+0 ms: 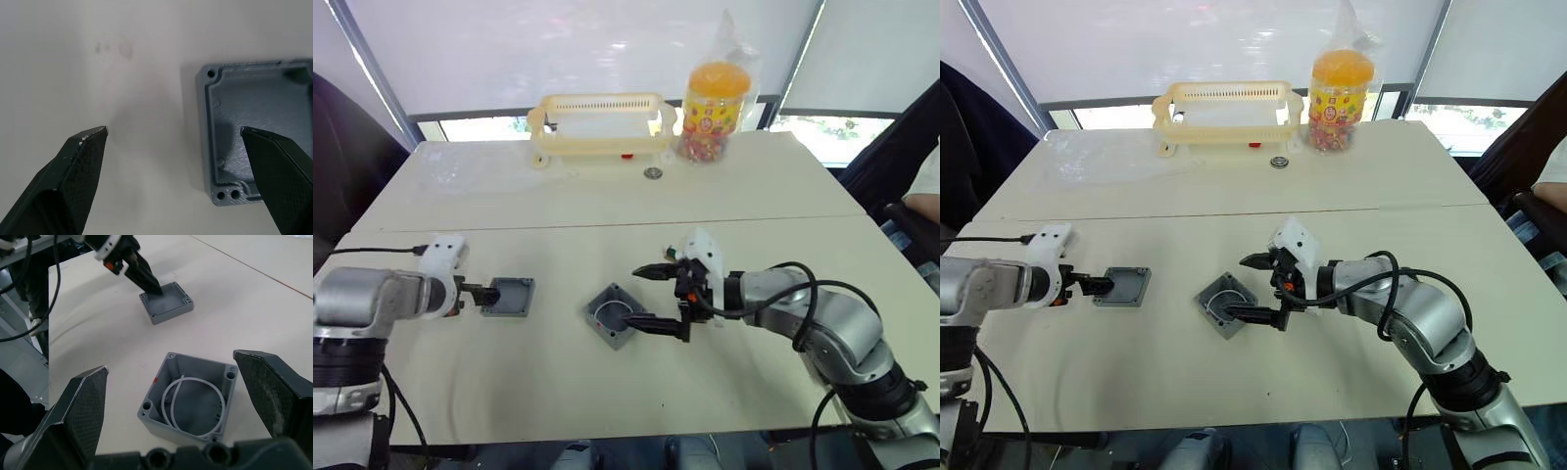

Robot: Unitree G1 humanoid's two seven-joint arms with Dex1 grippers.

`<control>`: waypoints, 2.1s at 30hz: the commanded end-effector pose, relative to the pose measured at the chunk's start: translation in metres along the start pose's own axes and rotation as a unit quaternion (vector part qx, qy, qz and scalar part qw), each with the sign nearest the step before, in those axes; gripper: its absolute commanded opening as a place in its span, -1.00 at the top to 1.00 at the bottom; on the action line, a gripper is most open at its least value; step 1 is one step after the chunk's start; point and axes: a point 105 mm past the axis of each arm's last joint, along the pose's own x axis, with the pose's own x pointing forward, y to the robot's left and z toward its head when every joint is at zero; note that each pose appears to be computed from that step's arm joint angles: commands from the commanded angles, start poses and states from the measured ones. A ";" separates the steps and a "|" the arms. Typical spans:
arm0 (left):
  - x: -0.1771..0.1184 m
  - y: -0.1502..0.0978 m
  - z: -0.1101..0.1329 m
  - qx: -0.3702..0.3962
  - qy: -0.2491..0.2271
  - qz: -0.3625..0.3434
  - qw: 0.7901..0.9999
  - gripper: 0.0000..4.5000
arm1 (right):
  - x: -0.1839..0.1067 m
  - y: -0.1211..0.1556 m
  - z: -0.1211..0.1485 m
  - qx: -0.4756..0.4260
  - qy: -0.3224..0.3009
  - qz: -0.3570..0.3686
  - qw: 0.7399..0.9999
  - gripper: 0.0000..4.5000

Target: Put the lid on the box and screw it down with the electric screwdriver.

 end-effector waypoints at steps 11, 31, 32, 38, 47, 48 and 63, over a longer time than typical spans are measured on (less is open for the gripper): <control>0.018 0.004 -0.001 -0.004 -0.003 -0.011 1.000 0.99 | -0.013 -0.007 0.010 -0.009 -0.026 -0.043 0.999 -1.00; -0.111 -0.103 0.211 0.041 -0.612 -0.143 0.777 0.99 | 0.005 -0.095 0.127 0.089 -0.244 -0.143 0.955 -1.00; -0.112 -0.108 0.213 0.041 -0.618 -0.150 0.771 0.99 | 0.006 -0.098 0.129 0.085 -0.246 -0.150 0.954 -1.00; -0.103 -0.126 0.208 0.046 -0.622 -0.185 0.760 0.99 | 0.009 -0.108 0.149 0.125 -0.281 -0.150 0.940 -1.00; -0.102 -0.138 0.203 0.052 -0.621 -0.210 0.754 0.99 | 0.010 -0.106 0.156 0.155 -0.295 -0.137 0.933 -1.00; -0.103 -0.141 0.203 0.054 -0.621 -0.216 0.752 0.99 | 0.011 -0.105 0.155 0.159 -0.293 -0.134 0.933 -1.00; -0.108 -0.158 0.198 0.065 -0.615 -0.257 0.743 1.00 | 0.014 -0.101 0.152 0.165 -0.294 -0.133 0.932 0.28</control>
